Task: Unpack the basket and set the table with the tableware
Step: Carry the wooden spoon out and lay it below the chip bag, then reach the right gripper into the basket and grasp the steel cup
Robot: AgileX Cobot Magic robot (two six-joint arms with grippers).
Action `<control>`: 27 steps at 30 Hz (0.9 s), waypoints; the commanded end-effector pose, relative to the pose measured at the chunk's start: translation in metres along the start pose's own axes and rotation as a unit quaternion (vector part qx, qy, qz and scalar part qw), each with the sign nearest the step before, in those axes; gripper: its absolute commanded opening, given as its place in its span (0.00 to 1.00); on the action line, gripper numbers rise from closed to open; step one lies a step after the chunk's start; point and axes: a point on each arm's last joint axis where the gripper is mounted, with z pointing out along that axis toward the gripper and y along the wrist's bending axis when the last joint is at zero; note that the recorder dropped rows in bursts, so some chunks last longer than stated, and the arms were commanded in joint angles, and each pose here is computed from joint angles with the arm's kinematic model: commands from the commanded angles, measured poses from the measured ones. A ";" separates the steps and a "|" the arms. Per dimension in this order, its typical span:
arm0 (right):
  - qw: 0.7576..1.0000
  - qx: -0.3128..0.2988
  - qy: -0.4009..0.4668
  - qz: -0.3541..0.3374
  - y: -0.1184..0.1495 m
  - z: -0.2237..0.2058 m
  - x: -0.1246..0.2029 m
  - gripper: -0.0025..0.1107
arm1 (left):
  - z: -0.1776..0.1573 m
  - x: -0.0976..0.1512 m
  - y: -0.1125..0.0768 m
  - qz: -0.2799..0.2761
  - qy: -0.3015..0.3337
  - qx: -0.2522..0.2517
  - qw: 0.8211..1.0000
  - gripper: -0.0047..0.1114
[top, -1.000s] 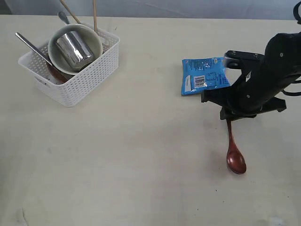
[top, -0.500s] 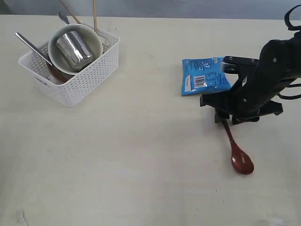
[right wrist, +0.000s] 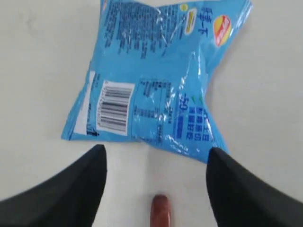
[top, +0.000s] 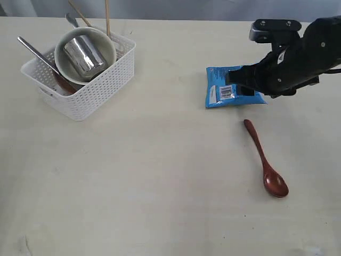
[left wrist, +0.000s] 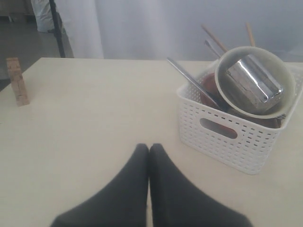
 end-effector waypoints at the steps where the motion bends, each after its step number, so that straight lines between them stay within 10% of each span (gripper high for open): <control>1: 0.999 -0.006 -0.029 0.020 -0.001 -0.001 -0.007 0.54 | 0.000 0.000 0.000 0.002 -0.005 0.001 1.000 0.04; 12: 0.999 -0.010 0.006 0.033 0.008 -0.007 -0.012 0.54 | 0.000 0.000 0.000 0.002 -0.005 0.001 1.000 0.04; 27: 0.985 -0.106 -0.005 -0.136 0.102 -0.063 -0.111 0.52 | 0.000 0.000 0.000 0.002 -0.005 0.001 1.000 0.04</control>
